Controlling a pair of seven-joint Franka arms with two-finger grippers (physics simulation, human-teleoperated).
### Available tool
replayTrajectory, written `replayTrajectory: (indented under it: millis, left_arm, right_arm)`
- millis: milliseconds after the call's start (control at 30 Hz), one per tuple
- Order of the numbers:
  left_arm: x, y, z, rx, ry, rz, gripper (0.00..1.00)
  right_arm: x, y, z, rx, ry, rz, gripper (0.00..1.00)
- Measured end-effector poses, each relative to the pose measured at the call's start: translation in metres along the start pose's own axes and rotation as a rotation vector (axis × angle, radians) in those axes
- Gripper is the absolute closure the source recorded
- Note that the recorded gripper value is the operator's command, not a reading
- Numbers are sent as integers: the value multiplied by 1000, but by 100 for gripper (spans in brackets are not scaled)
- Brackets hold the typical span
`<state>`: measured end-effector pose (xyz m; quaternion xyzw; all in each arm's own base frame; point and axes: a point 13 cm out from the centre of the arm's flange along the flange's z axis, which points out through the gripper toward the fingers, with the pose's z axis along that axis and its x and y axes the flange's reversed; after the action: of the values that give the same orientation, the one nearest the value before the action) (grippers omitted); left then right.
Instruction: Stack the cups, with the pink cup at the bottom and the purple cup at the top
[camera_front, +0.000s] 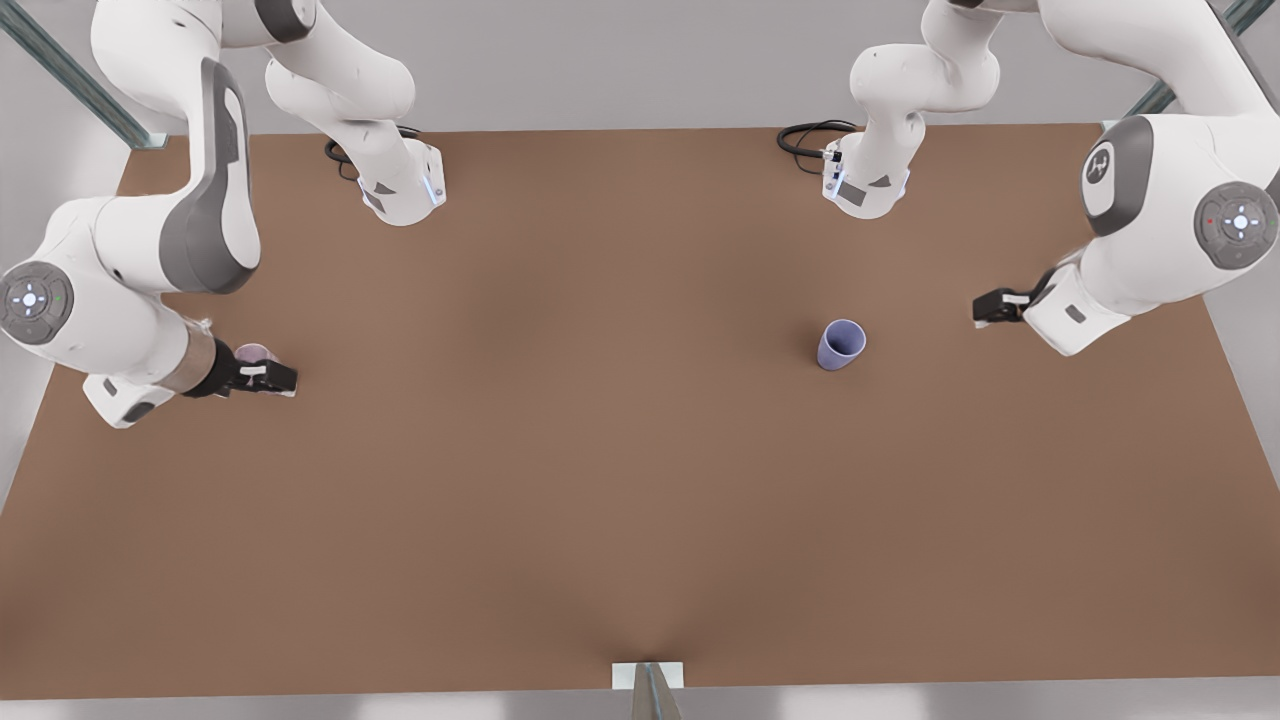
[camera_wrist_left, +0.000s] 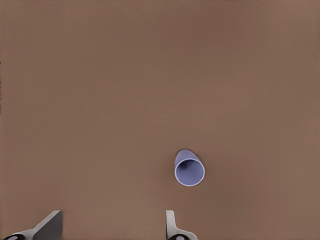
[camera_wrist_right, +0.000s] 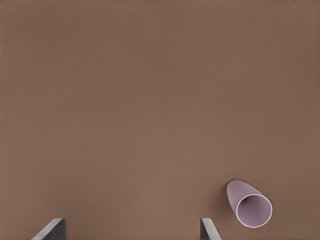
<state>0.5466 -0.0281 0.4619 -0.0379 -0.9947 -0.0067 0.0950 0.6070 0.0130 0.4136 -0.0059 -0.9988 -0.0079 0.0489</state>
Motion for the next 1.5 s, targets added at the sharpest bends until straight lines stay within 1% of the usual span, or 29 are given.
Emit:
replayTrajectory:
  millis: [167,267,433,500,567,633,800,900,1100,1300,1500]
  left_arm:
    - [-11,3,7,-3,-11,-2,0]
    - [-13,12,16,1,7,-18,0]
    - [-15,10,31,4,37,-12,0]
    - [-14,9,33,5,44,-9,0]
    - [-14,10,37,5,57,-9,0]
    - [-11,10,43,6,72,-9,0]
    - [-7,10,51,7,94,-7,0]
    - [-6,10,53,7,102,-6,0]
    - [-5,10,56,7,113,-4,0]
    - [-5,12,57,4,118,-5,0]
    - [-5,12,60,3,124,-4,0]
  right_arm:
    - [-11,0,0,-2,-43,7,0]
    - [-7,-11,26,0,-13,27,0]
    - [22,-126,109,-17,80,184,0]
    - [39,-164,123,-26,92,228,0]
    - [54,-171,130,-26,96,224,0]
    - [83,-167,152,-27,118,209,0]
    - [124,-170,202,-31,122,182,0]
    - [126,-191,221,-34,89,186,0]
    - [136,-266,255,-51,39,244,0]
    - [122,-262,292,-59,25,160,0]
    - [122,-261,297,-55,10,106,0]
